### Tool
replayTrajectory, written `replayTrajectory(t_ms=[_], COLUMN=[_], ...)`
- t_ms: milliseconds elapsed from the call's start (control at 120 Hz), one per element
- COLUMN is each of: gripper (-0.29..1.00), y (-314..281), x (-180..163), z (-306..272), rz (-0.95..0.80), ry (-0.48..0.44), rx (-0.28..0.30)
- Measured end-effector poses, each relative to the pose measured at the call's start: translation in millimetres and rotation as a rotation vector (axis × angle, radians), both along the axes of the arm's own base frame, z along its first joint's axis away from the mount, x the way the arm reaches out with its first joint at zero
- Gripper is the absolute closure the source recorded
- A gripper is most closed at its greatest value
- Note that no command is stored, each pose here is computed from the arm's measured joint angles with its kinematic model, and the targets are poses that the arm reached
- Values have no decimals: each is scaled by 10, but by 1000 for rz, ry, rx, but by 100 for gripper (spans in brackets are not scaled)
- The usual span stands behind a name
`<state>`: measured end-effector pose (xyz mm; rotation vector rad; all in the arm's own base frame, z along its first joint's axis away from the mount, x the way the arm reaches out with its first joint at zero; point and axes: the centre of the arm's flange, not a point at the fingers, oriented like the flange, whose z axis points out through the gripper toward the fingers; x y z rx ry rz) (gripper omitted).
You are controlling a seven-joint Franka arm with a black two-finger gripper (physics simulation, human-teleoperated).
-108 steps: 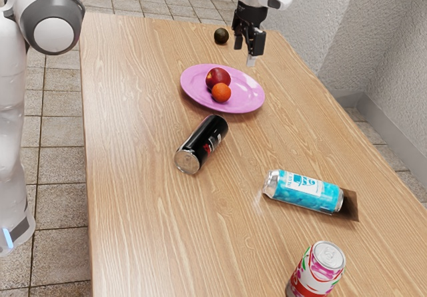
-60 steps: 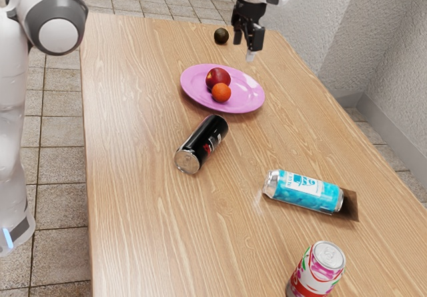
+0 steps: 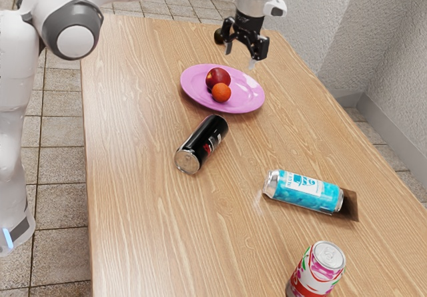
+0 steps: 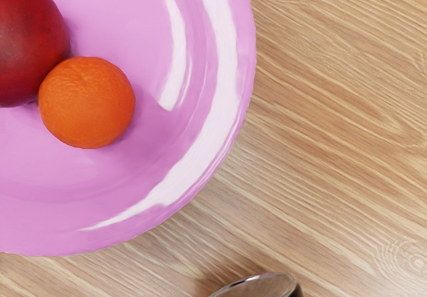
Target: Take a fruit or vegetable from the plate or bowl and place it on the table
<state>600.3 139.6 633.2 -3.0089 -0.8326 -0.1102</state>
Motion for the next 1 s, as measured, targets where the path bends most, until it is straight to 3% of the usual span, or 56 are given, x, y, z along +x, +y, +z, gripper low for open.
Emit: replayTrajectory(t_ms=[300, 683, 842, 1000], gripper=[0, 0, 0, 0], y=[426, 1263, 1074, 1228], x=[185, 1217, 1303, 1144], z=[-259, -1294, -1402, -1361], rz=[301, 557, 579, 654], ry=[-34, -129, -102, -69], rx=[16, -3, -45, -27])
